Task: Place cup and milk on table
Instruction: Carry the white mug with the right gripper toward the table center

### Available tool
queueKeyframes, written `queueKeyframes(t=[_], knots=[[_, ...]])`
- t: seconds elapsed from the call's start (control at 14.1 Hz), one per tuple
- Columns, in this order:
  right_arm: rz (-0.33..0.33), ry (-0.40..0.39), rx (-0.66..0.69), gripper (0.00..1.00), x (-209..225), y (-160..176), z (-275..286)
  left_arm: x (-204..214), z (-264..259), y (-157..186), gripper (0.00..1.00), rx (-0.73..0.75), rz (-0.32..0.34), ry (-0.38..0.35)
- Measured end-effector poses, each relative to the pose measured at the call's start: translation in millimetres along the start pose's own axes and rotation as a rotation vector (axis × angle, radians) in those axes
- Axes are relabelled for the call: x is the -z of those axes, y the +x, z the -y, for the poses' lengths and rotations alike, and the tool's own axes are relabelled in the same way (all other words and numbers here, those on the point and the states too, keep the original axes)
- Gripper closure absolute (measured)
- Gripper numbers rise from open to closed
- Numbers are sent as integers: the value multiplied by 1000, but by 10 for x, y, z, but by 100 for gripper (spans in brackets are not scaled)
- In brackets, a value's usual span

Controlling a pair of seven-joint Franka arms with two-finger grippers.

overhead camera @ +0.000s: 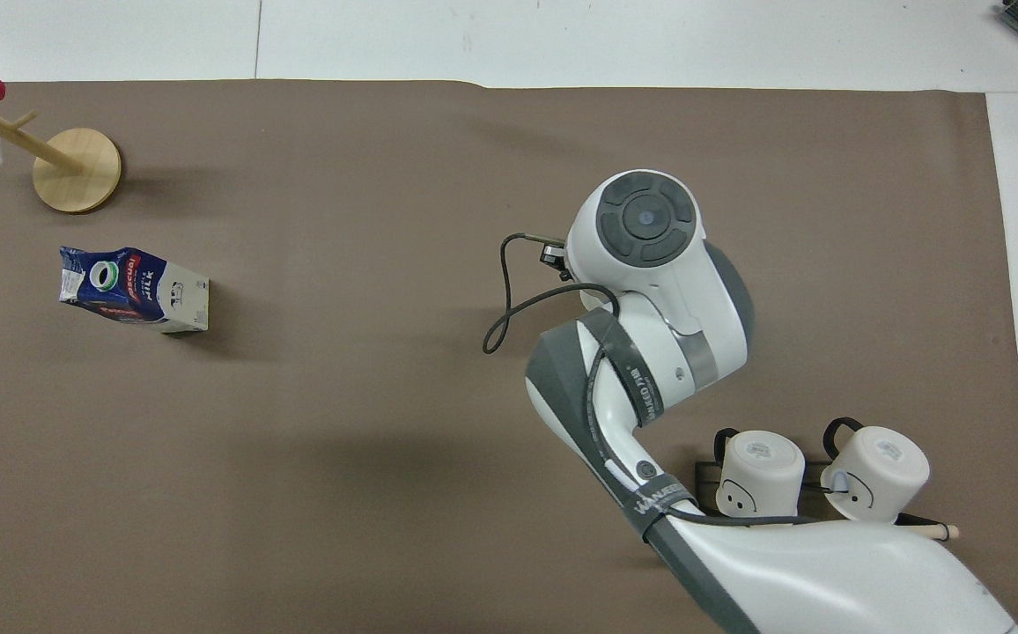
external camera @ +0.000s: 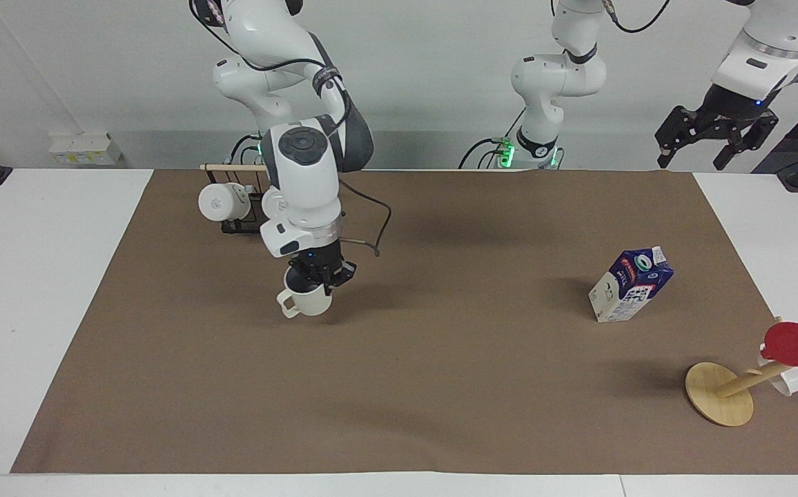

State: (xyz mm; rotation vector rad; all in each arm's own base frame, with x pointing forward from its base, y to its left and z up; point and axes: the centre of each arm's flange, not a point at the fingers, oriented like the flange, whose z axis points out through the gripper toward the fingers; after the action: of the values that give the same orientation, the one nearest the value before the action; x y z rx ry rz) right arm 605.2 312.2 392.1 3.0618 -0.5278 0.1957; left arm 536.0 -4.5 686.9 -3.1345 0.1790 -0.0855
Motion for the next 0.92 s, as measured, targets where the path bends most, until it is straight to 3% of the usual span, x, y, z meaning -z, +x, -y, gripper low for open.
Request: queueKeyframes(t=[0.92], knots=[[-41,10,15,96,-359,-526,662,32,12,36,0,1,-35,4]])
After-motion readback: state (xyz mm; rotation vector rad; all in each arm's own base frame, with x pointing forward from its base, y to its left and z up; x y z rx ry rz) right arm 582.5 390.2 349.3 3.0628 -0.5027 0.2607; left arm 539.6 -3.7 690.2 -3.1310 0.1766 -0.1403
